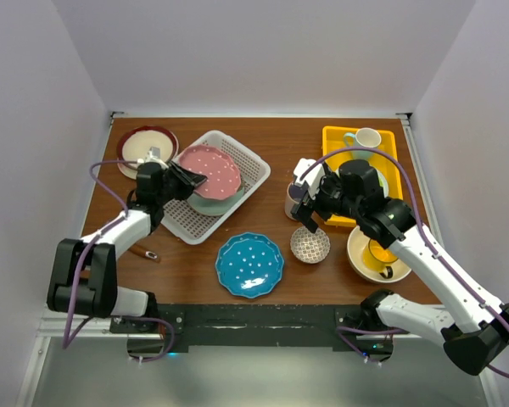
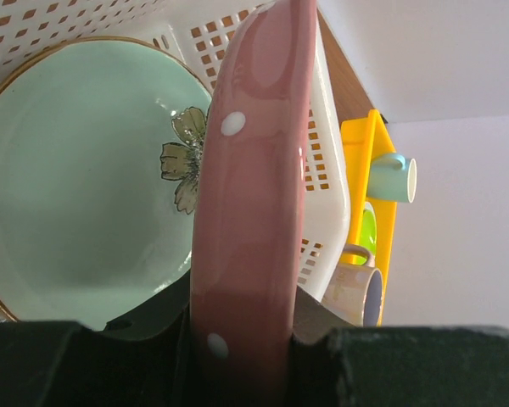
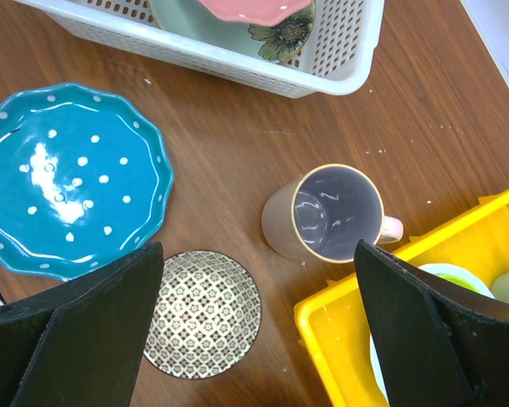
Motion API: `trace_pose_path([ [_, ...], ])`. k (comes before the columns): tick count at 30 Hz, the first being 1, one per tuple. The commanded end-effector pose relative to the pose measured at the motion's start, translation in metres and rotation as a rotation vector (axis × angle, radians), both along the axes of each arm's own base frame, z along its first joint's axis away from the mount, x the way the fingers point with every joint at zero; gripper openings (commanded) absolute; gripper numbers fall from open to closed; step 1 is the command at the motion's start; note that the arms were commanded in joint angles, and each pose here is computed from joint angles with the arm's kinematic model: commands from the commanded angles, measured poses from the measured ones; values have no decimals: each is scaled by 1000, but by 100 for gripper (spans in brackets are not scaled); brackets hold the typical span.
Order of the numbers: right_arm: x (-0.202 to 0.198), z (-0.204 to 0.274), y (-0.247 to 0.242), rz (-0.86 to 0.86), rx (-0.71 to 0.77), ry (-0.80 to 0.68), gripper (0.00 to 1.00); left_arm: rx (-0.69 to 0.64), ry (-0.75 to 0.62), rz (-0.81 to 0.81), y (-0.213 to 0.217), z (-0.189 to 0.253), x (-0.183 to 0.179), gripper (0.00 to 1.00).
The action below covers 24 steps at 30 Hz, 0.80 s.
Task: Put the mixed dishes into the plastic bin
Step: Place the plate in the plastic bin.
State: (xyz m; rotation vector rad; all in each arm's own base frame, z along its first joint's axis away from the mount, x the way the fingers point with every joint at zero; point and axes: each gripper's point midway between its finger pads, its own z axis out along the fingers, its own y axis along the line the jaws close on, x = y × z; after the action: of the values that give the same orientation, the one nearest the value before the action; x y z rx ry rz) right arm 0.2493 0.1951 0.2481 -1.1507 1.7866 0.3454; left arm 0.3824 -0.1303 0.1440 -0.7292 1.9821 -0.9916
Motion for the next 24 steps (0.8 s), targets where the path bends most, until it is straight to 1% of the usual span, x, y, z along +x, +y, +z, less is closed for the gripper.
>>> trace_pose_path([
  [1, 1, 5, 4, 9, 32, -4, 98, -62, -231, -42, -17, 54, 21, 0],
  [9, 2, 3, 3, 6, 30, 0, 98, -55, -166, -55, -24, 19, 25, 0],
  [18, 3, 2, 3, 7, 28, 3, 98, -44, -126, -69, -27, -2, 26, 0],
  [21, 2, 2, 3, 6, 28, 4, 98, -35, -95, -76, -28, -11, 25, 3],
  [24, 3, 1, 3, 6, 28, 6, 98, -28, -67, -83, -28, -20, 23, 9],
])
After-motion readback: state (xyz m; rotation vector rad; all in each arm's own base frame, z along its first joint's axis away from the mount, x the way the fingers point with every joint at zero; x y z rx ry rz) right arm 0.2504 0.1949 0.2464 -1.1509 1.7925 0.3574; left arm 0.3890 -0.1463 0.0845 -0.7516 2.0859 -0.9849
